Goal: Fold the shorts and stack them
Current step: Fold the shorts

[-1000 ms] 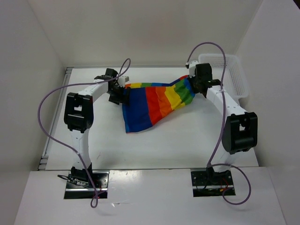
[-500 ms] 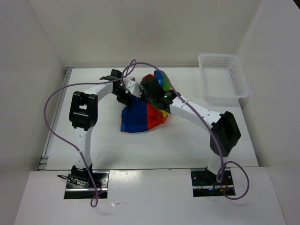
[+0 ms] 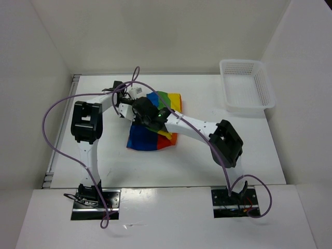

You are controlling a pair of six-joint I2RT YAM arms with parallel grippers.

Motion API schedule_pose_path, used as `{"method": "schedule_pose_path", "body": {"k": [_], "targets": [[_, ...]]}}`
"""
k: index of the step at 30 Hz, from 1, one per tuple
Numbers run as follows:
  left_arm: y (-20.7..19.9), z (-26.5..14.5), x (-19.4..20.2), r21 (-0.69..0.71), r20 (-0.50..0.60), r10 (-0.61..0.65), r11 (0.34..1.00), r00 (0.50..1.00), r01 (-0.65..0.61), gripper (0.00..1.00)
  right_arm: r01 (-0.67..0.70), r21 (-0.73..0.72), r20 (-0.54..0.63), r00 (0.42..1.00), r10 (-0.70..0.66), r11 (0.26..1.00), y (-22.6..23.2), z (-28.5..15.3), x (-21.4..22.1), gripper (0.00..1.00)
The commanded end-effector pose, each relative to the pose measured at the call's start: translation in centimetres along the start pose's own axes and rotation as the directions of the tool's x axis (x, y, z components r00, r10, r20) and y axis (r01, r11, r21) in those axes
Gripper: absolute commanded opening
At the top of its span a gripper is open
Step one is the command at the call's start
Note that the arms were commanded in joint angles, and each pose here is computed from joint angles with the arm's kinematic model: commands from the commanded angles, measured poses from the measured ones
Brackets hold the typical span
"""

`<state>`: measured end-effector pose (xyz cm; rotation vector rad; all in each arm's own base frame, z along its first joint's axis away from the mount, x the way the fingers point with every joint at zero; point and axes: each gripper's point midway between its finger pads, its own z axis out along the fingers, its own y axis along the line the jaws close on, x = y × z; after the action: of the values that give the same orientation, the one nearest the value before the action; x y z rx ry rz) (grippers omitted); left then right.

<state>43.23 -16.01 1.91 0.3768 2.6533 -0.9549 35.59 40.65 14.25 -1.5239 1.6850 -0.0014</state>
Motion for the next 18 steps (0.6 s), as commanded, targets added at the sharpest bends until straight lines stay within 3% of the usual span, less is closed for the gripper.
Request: {"method": "schedule_pose_path", "body": {"k": [1, 9, 10, 11, 13, 14, 16, 18], "targets": [[1.3, 0.1, 2.1, -0.024, -0.045, -0.019, 1.000, 0.999, 0.018, 0.19, -0.097, -0.016, 0.104, 0.990, 0.098, 0.995, -0.1, 0.2, -3.4, 0.00], [1.7, -0.7, 2.2, -0.031, -0.033, -0.034, 0.999, 0.999, 0.033, 0.19, -0.116, -0.251, 0.142, 0.978, 0.156, 0.961, 4.2, -0.6, -5.2, 0.00], [1.5, -0.9, 2.0, -0.031, -0.026, -0.029, 0.999, 0.999, 0.028, 0.22, -0.097, -0.296, 0.158, 0.976, 0.149, 0.950, 5.0, -0.8, -5.5, 0.12], [1.9, -1.2, 1.9, -0.035, -0.020, -0.037, 0.999, 0.999, 0.036, 0.34, -0.092, -0.313, 0.170, 0.974, 0.151, 0.945, 5.1, -1.1, -5.9, 0.26], [1.7, -2.2, 1.5, -0.039, -0.008, -0.040, 0.998, 0.999, 0.039, 0.47, -0.114, -0.343, 0.216, 0.957, 0.196, 0.932, 4.6, -2.5, -8.0, 0.41], [2.2, -2.6, 1.4, -0.044, 0.002, -0.051, 0.998, 0.999, 0.051, 0.53, -0.121, -0.350, 0.247, 0.945, 0.216, 0.929, 4.1, -3.5, -9.2, 0.54], [2.6, -4.5, 0.4, -0.065, 0.044, -0.050, 0.996, 0.998, 0.053, 0.67, -0.128, -0.398, 0.317, 0.910, 0.267, 0.909, 2.9, -6.4, -12.0, 0.62], [2.9, -6.2, -1.0, -0.089, 0.081, -0.044, 0.995, 0.996, 0.051, 0.71, -0.128, -0.385, 0.371, 0.885, 0.280, 0.914, 1.2, -8.7, -13.5, 0.68]]}}
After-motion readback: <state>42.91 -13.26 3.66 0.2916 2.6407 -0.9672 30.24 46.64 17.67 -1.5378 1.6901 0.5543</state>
